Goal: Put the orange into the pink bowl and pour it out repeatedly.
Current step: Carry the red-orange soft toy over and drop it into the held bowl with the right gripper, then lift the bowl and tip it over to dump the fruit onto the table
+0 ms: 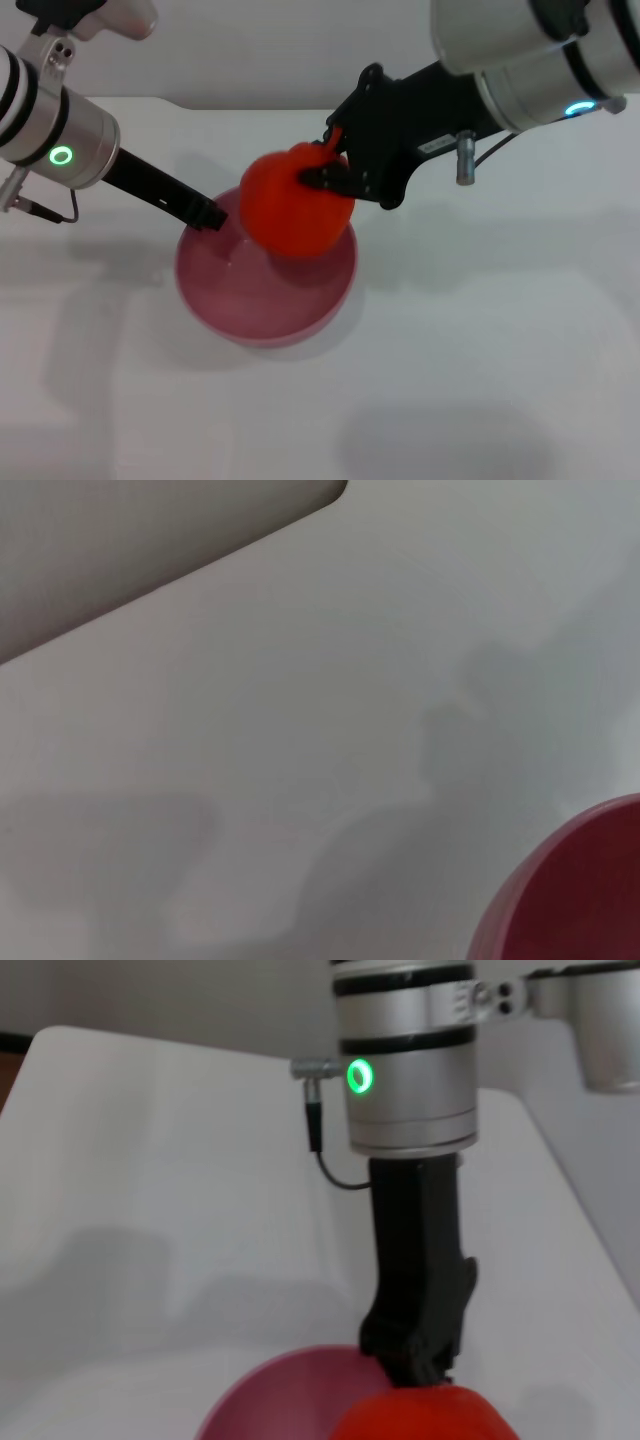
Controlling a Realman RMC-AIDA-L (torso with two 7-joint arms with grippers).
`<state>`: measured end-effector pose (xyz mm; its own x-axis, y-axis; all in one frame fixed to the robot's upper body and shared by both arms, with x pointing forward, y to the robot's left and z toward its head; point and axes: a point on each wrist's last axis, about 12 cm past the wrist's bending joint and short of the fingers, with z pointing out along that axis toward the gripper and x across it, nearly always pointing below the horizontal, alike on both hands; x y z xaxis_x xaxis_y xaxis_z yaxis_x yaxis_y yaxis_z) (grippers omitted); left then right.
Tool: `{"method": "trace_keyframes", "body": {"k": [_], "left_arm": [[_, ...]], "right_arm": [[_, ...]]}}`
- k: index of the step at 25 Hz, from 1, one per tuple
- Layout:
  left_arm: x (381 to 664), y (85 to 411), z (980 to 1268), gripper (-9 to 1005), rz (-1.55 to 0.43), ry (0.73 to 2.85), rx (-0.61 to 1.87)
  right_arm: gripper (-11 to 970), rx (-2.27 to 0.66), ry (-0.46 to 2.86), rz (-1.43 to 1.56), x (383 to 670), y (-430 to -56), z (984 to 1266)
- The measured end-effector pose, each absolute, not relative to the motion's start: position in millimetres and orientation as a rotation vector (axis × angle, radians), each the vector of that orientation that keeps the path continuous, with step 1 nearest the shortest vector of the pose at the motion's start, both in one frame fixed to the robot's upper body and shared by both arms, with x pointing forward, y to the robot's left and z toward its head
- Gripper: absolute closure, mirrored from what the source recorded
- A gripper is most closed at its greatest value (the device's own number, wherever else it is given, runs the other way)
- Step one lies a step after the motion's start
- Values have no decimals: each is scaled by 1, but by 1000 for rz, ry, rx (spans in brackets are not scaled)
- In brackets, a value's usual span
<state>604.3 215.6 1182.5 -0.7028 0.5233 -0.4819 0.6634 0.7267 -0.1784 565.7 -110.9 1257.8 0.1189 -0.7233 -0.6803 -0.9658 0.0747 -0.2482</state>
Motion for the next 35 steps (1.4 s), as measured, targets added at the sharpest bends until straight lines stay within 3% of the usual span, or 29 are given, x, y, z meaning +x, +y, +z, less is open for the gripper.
{"method": "trace_keyframes", "body": {"k": [5, 10, 17, 22, 26, 29, 31, 35], "left_arm": [[604, 215, 1182, 951, -480, 2527, 913], [605, 215, 1182, 951, -479, 2527, 911], [604, 217, 1181, 951, -477, 2528, 905], [609, 217, 1181, 951, -441, 2489, 874], [614, 211, 1172, 952, -362, 2411, 838], [613, 204, 1160, 952, -309, 2357, 841], [612, 200, 1152, 952, -277, 2318, 833], [597, 194, 1143, 952, -206, 2180, 830]], "right_arm": [[824, -1700, 1659, 443, 565, -109, 1255], [727, -1664, 1658, 438, 568, -113, 1258], [458, -1546, 1667, 434, 574, -128, 1262], [320, -1205, 1624, 528, 587, -172, 1265], [320, -806, 1506, 708, 595, -227, 1239], [319, -568, 1300, 785, 577, -265, 1204], [319, -413, 1116, 739, 557, -286, 1179], [319, -160, 931, 534, 540, -325, 1159]]}}
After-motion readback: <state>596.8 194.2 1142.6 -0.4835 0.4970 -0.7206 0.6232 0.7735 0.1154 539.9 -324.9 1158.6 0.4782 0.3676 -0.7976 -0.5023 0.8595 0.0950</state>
